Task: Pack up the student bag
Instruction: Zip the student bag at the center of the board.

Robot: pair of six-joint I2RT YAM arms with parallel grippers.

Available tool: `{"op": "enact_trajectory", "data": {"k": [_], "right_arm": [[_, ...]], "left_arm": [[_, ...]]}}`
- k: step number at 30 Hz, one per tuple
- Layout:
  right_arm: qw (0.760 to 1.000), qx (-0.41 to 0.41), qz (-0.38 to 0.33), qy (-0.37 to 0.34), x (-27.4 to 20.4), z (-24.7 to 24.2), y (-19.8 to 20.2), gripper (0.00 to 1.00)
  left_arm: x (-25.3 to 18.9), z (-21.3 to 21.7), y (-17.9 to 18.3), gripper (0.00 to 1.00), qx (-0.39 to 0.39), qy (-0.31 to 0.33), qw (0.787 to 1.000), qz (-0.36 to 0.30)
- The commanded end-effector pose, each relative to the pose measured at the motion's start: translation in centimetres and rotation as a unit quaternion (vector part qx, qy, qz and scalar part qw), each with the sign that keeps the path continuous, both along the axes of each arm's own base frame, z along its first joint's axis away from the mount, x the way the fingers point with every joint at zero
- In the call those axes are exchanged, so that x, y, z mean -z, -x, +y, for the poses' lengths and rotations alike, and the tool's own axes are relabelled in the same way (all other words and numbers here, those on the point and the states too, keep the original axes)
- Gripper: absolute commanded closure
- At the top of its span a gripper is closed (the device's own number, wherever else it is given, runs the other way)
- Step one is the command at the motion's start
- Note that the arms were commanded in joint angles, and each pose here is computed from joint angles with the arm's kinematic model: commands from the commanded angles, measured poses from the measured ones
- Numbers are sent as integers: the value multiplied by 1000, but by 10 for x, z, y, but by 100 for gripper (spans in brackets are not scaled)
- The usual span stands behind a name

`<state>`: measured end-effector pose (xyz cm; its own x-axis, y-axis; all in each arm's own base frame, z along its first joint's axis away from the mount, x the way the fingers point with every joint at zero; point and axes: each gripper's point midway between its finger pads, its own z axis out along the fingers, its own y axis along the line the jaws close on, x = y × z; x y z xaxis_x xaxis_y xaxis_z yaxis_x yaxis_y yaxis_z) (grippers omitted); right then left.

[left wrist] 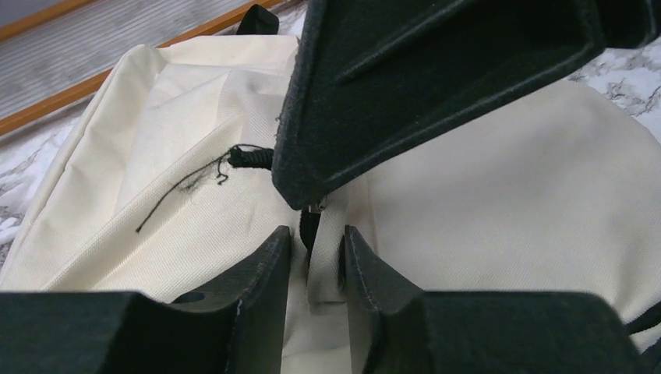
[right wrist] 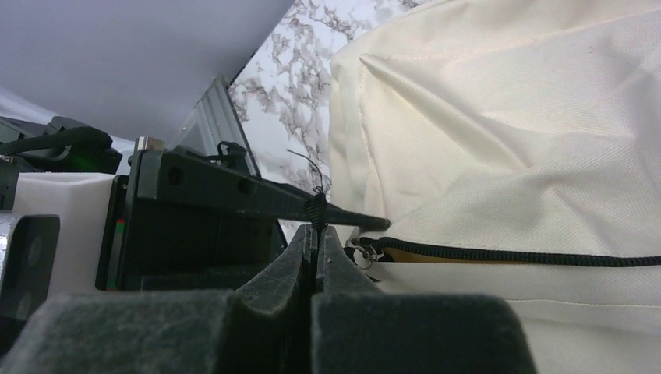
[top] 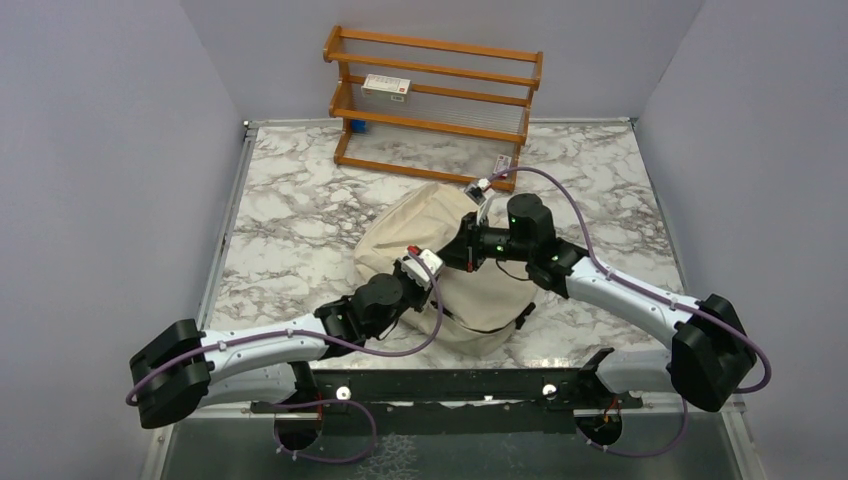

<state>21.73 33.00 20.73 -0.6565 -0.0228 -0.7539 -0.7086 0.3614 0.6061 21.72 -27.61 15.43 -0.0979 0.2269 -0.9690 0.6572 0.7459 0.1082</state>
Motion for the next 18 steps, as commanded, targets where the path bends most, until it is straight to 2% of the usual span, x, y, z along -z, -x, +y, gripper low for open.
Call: {"op": "enact_trajectory", "data": {"k": [1,6,11,18], "right_arm": [[997,35,-49,-37,-37,-3,-10,99],[986,139,-80,-38,-43,-17,-43,99],[971,217,-96,-31,-41,-31,-68,99],[931,347,-111,20,-17,-70,-102,99]], "left_arm": [[3,1,6,78,8,13,1000,11],[13,13,18,100,10,35,999,36],[21,18,24,100,15,22,998,52],[26,19,30,100,25,16,998,63]]}}
